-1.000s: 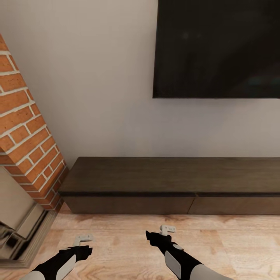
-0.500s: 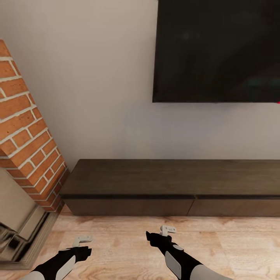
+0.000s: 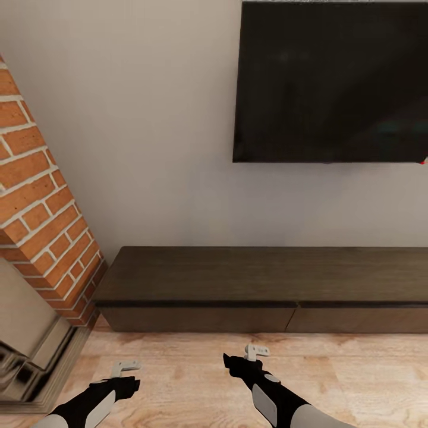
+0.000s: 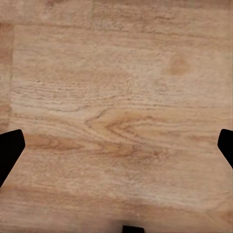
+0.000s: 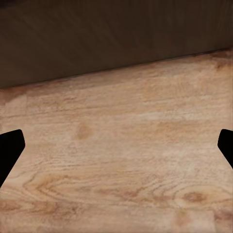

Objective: Place each of the two pumpkins and all three candles from the living room inside a cabinet in the living room (use any cabinet), then make sure every cabinet is closed, and position the cauldron so it is next to a table in the living room.

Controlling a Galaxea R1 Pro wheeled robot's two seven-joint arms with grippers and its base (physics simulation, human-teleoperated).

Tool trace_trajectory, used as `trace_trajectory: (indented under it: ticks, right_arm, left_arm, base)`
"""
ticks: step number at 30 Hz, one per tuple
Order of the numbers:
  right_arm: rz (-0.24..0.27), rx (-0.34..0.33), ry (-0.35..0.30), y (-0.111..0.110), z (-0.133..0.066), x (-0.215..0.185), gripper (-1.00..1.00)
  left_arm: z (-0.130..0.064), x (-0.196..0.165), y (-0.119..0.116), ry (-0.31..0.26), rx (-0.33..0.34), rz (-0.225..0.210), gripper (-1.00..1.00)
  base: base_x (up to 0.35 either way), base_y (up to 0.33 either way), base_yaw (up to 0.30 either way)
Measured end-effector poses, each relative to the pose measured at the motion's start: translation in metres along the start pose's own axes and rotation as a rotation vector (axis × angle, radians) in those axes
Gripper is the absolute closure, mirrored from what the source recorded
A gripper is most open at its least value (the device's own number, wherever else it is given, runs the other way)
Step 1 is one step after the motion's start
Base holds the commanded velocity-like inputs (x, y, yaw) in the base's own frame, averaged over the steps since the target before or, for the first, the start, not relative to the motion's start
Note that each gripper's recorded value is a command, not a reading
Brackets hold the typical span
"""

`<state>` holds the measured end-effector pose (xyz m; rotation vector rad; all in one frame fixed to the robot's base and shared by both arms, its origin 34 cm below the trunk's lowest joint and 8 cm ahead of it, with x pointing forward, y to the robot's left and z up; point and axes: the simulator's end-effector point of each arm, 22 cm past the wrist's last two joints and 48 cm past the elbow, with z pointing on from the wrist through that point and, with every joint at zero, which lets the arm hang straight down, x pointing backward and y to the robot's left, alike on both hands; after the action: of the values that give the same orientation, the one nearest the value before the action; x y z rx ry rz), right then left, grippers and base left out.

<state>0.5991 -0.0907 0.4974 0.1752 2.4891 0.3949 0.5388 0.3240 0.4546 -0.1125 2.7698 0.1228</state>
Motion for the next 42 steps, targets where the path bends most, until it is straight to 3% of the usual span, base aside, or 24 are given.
trace_trajectory:
  ticks: [42]
  right_arm:
    - [-0.008, 0.028, 0.011, 0.011, -0.055, -0.031, -1.00]
  left_arm:
    - [-0.065, -0.028, 0.004, 0.002, 0.001, 0.003, -1.00]
  base:
    - [0.000, 0.000, 0.000]
